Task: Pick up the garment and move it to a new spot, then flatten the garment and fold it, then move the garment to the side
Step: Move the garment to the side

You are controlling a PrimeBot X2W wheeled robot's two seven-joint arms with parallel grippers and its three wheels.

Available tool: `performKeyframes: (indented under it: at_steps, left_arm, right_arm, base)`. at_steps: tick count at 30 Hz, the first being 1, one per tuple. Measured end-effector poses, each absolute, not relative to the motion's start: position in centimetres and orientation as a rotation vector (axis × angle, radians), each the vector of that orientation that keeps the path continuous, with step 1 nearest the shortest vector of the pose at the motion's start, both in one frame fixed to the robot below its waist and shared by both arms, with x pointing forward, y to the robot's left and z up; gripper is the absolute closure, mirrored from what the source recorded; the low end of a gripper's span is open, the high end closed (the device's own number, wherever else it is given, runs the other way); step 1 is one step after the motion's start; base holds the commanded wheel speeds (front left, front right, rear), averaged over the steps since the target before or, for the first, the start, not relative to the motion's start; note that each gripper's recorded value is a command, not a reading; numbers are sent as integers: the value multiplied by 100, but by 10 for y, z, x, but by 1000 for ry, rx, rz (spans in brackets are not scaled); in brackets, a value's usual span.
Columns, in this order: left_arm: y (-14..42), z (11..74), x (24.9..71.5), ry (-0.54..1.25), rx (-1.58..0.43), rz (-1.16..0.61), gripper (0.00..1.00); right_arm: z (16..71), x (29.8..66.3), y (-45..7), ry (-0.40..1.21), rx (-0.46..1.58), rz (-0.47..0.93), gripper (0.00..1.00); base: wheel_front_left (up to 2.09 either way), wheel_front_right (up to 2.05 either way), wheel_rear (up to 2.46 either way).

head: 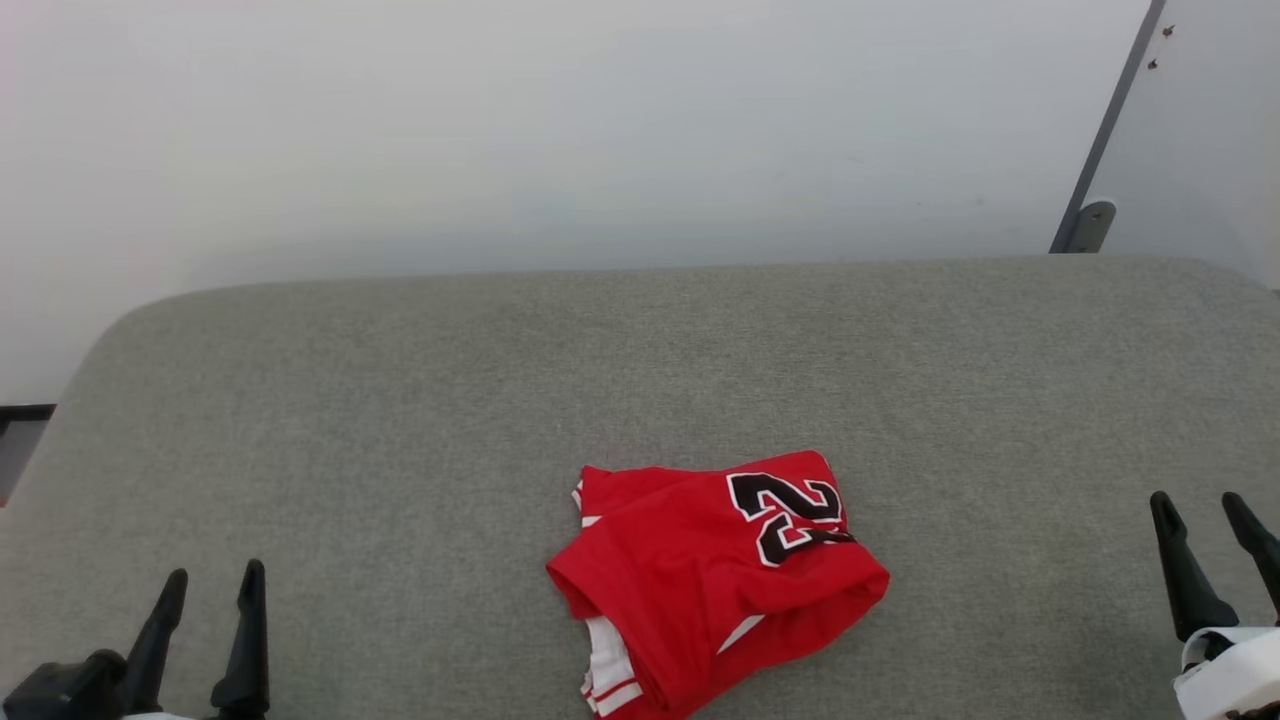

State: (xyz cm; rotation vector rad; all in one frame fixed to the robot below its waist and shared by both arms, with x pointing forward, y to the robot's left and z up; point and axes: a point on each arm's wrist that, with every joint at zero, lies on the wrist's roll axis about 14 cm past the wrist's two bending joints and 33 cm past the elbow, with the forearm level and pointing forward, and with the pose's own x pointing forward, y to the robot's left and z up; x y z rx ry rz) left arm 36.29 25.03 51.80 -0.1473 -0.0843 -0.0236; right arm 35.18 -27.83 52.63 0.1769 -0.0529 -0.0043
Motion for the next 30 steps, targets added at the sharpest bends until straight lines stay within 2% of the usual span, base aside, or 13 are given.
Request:
performKeyframes:
  at_steps: [9,22,30]
  left_arm:
    - [262,516,353,-82,-143,9,0]
    - [286,504,317,-52,-162,113,0]
    - [303,496,292,-32,-175,190,0]
  right_arm:
    - [518,363,-254,3,185,58,0]
    - [502,407,-167,176,180,298,0]
    - [460,423,-127,416,166,390,0]
  base:
    - [0,0,0]
    - [0,0,0]
    - [0,0,0]
